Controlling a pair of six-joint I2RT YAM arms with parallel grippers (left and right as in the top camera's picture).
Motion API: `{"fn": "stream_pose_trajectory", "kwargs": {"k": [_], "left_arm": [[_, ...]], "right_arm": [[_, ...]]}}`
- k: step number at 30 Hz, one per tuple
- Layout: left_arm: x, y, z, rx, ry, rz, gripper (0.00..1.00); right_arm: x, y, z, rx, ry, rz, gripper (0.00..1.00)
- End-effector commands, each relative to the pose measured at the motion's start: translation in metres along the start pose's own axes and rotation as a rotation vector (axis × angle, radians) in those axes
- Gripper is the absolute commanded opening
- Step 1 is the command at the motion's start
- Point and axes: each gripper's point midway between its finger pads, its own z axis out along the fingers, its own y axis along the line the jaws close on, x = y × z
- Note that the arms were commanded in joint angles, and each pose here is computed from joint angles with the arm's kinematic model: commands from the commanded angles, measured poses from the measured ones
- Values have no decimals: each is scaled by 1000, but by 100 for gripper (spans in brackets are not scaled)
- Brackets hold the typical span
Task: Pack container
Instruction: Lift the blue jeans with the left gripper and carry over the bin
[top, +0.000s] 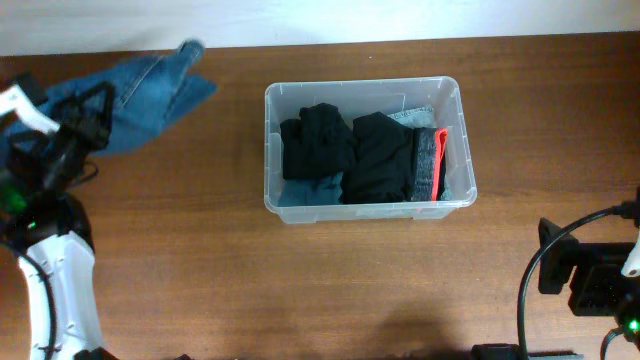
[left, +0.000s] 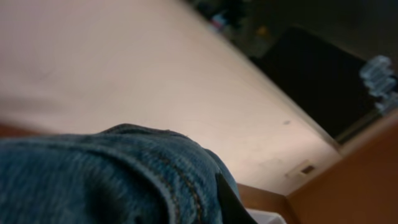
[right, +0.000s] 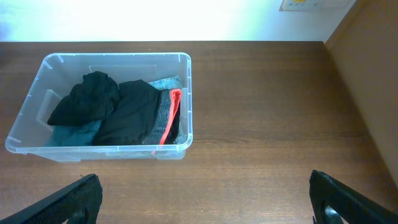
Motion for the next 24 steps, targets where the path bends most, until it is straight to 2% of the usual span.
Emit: {"fn": "stream_pose_trajectory", "kwargs": {"k": [1,6,11,17,24], "left_arm": [[-46,-83,2,164,-122,213,1],[-55,-141,10,302,-230,334,1],[-41,-177,19,410,-244,362,1],[-8,-213,37,553,-193,361,1],[41,-279,56,831,-32,406,1]], "right_arm": [[-1,-3,0,17,-2,9,98],[-1,-3,0,17,-2,9,98],[-1,-3,0,17,-2,9,98],[-1,-3,0,17,-2,9,99],[-1,-3,0,17,-2,9,98]]}}
